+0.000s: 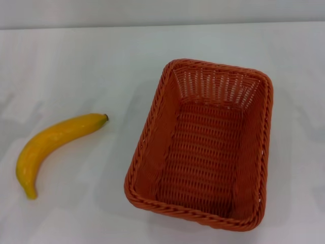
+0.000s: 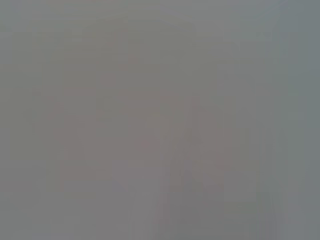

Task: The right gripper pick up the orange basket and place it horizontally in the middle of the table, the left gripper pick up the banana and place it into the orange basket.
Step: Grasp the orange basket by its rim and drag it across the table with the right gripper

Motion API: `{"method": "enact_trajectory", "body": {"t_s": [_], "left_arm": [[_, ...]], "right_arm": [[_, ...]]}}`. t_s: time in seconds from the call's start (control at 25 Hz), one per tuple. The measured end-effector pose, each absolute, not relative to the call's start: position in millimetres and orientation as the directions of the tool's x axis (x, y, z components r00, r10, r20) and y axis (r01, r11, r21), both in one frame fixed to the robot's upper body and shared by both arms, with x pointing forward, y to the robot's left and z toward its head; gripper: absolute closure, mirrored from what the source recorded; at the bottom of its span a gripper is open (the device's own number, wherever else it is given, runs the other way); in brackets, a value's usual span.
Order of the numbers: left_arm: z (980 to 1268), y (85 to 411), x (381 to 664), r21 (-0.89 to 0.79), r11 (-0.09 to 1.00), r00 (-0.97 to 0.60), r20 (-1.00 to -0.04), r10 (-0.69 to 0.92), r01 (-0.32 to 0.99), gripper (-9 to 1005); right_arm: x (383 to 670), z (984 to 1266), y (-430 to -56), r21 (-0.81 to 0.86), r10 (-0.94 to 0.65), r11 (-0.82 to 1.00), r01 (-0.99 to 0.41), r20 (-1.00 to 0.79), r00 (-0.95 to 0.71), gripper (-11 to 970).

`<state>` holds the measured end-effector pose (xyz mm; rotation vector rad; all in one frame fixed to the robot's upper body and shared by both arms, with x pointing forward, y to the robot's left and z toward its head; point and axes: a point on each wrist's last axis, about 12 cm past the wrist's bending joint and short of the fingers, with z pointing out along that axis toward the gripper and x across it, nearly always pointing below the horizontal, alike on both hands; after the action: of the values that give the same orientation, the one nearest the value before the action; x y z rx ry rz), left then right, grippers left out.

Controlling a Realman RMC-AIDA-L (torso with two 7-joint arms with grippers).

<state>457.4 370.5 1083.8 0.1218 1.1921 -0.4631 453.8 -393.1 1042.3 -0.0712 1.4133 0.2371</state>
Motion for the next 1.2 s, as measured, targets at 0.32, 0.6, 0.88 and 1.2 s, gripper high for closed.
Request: {"method": "enact_trajectory", "body": {"t_s": [0.32,0.6,0.88,1.2], "left_arm": [[1083.8,370.5,457.4,-0.149,0.9,0.289,-0.915,-0.283,0.409,184],[1085.2,370.5,458.6,-0.157,0.896,0.288,-0.912,-0.293,0.415,185],[1086.2,370.7,456.4,-0.164,0.889,0.289,-0.907,-0.306,0.427,184],[1085.7,369.5,452.6,-0.188,0.869,0.266,-0.904,-0.336,0.458,184]], "right_arm": [[454.7,1044.4,-394.3,0.102,0.134,0.971,-0.214,-0.981,0.141,249],[466.1,1067.4,-406.8,0.107,0.157,0.945,-0.309,-0.978,0.14,250],[512.1,1134.9,-414.0,0.088,0.099,0.85,-0.519,-0.995,-0.007,250],[577.3,1212.7,-369.4,0.034,-0.165,0.712,-0.701,-0.963,-0.213,250]]}}
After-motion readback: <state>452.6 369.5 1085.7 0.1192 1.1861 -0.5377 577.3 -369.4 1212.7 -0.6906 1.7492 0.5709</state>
